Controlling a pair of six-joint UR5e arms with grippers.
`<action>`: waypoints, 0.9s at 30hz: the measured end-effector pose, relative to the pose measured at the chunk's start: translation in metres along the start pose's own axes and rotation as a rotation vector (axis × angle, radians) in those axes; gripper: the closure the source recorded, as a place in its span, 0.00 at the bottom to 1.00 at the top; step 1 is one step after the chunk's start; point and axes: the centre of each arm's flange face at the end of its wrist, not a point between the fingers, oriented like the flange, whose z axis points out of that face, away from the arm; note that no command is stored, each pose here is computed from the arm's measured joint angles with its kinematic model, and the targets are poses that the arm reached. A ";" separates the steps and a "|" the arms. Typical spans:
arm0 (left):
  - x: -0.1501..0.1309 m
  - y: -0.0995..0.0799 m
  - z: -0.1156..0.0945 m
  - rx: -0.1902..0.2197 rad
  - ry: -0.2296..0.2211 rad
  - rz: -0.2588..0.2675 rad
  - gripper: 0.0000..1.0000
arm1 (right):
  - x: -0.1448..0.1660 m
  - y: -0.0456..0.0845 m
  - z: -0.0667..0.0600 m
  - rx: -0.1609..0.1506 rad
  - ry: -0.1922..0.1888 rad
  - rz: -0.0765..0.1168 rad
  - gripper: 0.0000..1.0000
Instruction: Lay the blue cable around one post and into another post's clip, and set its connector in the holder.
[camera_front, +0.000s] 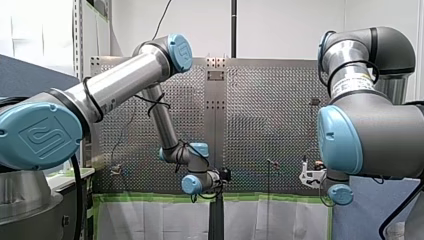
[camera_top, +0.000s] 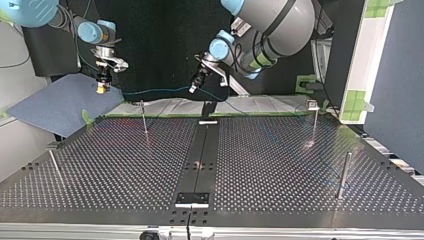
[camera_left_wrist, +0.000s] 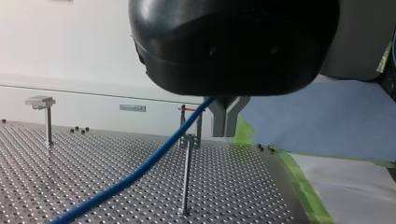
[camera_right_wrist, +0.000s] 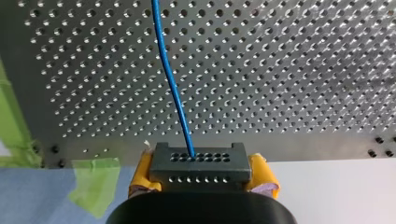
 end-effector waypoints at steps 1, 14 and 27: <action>-0.001 -0.002 0.002 0.003 -0.004 -0.001 1.00 | 0.001 0.001 0.002 0.004 0.003 -0.001 0.79; 0.014 -0.014 0.013 0.025 0.023 0.001 1.00 | 0.006 0.014 0.022 0.073 0.016 0.008 0.79; 0.018 -0.022 0.024 0.042 0.029 0.005 1.00 | 0.008 0.029 0.029 0.086 0.025 0.022 0.76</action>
